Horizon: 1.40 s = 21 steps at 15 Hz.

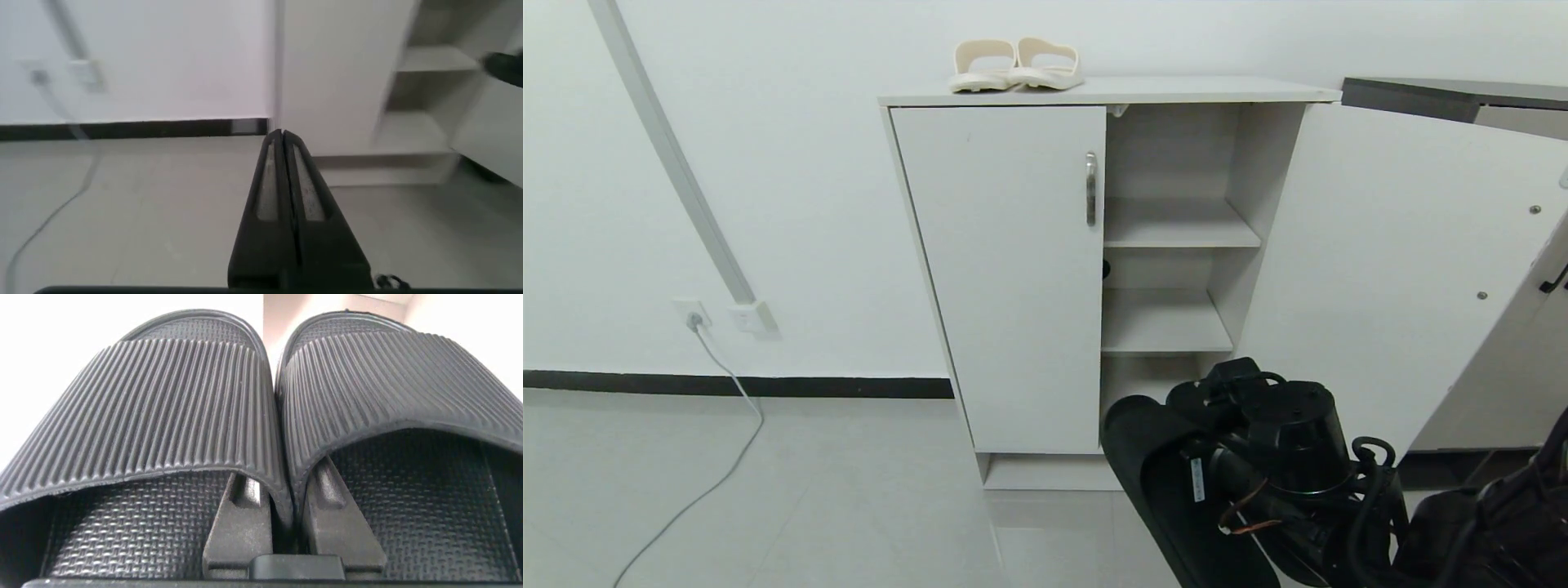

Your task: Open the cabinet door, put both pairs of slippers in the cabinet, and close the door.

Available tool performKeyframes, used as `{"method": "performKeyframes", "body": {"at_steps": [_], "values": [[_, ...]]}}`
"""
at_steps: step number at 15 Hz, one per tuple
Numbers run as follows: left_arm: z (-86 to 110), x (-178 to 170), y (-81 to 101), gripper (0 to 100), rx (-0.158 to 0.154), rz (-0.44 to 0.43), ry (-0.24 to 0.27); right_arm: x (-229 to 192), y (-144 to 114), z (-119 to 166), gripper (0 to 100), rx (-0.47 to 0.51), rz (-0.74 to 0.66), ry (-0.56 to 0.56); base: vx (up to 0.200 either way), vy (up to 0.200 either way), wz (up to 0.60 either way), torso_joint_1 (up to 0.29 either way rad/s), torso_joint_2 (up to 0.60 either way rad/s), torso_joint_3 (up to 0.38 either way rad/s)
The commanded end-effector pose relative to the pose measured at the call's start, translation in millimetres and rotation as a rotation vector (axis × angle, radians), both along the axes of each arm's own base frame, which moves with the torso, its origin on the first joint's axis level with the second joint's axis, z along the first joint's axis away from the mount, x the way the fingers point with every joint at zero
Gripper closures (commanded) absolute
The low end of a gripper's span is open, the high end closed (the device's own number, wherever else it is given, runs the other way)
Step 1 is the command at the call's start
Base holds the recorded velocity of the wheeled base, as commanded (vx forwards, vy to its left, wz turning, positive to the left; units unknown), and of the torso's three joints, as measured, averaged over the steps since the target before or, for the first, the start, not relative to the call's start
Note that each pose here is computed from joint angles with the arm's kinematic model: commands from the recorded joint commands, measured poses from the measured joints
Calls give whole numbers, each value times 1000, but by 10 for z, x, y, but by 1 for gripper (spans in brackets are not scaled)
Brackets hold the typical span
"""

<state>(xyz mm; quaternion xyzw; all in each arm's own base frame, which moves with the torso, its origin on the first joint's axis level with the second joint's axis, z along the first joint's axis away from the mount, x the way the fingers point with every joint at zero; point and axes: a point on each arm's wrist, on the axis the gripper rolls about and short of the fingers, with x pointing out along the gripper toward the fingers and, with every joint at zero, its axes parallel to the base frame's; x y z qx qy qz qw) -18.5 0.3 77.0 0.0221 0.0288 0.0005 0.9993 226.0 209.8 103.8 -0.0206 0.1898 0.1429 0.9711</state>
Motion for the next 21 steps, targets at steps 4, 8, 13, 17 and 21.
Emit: {"method": "performKeyframes", "body": {"at_steps": [4,8,13,17,21], "values": [[-18,-43,-7,100,-8,-13,-55,51,110,-16,100,-7,-25,-26,0,0,0,0,0,0],[-13,-44,-5,100,-35,-6,-58,522,539,-51,100,51,-259,-135,0,0,0,0,0,0],[-13,-44,-5,100,-35,-6,-58,646,653,-135,100,39,-311,-153,0,-200,0,2,4,3],[-13,-44,-5,100,-37,-7,-58,638,662,-174,100,32,-308,-148,0,-200,0,1,2,-1],[-13,-44,-5,100,-40,-4,-58,635,695,-253,100,19,-300,-137,0,0,0,0,0,0]]}}
